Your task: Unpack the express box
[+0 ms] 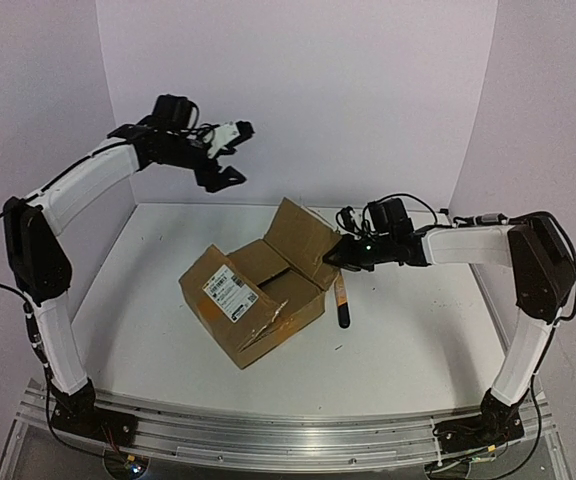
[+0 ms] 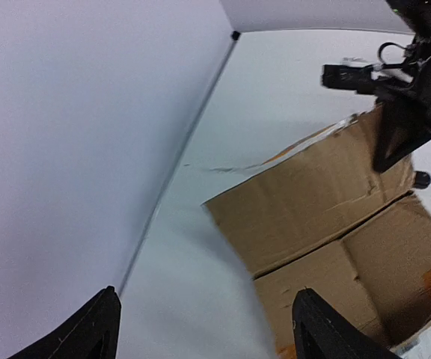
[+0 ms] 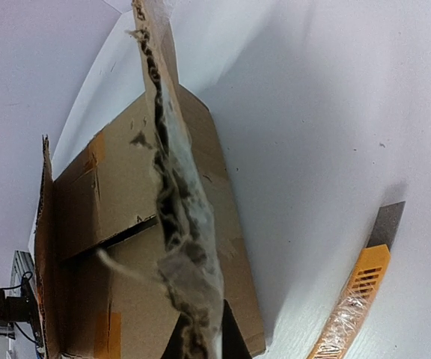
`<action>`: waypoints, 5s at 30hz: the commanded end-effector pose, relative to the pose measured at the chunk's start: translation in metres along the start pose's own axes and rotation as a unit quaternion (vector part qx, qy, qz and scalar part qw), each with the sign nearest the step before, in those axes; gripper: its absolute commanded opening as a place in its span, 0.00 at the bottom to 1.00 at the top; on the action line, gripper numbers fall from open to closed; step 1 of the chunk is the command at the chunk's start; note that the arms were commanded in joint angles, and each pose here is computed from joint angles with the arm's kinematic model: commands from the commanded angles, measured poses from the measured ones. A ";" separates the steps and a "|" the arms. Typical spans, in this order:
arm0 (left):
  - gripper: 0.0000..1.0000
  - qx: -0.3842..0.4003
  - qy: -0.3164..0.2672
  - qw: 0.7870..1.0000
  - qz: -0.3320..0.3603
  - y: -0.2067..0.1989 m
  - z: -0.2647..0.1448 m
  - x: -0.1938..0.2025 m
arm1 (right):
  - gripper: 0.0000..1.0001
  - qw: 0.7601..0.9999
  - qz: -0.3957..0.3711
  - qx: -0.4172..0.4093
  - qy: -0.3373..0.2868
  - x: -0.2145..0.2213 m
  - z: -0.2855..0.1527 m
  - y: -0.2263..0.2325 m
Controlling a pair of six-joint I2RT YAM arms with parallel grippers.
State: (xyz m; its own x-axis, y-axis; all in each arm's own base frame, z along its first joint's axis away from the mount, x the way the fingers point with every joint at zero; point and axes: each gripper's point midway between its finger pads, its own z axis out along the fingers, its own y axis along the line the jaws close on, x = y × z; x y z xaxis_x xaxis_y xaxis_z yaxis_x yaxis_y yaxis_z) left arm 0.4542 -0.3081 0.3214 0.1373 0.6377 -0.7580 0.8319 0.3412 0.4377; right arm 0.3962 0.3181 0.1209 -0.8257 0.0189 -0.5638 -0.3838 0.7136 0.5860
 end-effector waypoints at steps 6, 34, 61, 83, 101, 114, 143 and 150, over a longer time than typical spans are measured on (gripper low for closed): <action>0.73 0.108 0.119 0.985 -0.055 -0.108 0.097 0.067 | 0.01 1.000 -0.025 -0.010 0.001 -0.004 0.007 0.014; 0.84 0.310 0.386 0.868 -0.041 -0.207 -0.050 0.162 | 0.01 0.996 -0.028 0.067 -0.051 -0.026 0.004 -0.006; 1.00 -0.049 0.179 0.982 -0.025 -0.154 -0.019 0.153 | 0.03 0.998 -0.055 -0.018 -0.024 -0.038 0.031 0.015; 0.97 -0.140 0.335 0.922 0.135 -0.132 0.012 0.218 | 0.04 0.996 -0.070 -0.044 -0.032 -0.041 0.024 0.029; 0.00 -0.167 0.309 0.935 -0.057 -0.028 -0.012 0.180 | 0.28 0.998 0.018 0.002 -0.066 -0.070 0.025 -0.013; 0.00 -0.155 0.223 0.941 -0.203 -0.015 -0.033 0.114 | 0.53 0.969 0.026 0.166 -0.183 -0.116 -0.090 -0.001; 0.00 0.032 0.126 0.844 -0.521 -0.081 -0.041 0.122 | 0.98 0.935 -0.189 0.299 0.029 -0.007 0.088 0.085; 0.00 0.036 0.113 0.837 -0.534 -0.080 -0.048 0.129 | 0.98 0.911 -0.256 0.321 0.044 0.009 0.111 0.084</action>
State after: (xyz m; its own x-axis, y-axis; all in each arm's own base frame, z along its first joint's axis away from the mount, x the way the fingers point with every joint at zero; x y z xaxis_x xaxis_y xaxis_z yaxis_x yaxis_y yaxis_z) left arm 0.3778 -0.2135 0.1792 -0.8491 0.1605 -0.5033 0.3978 0.8213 -0.4090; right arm 0.3981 0.4577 0.0948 -0.7018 -0.3887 -0.5970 -0.4181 0.9032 -0.0965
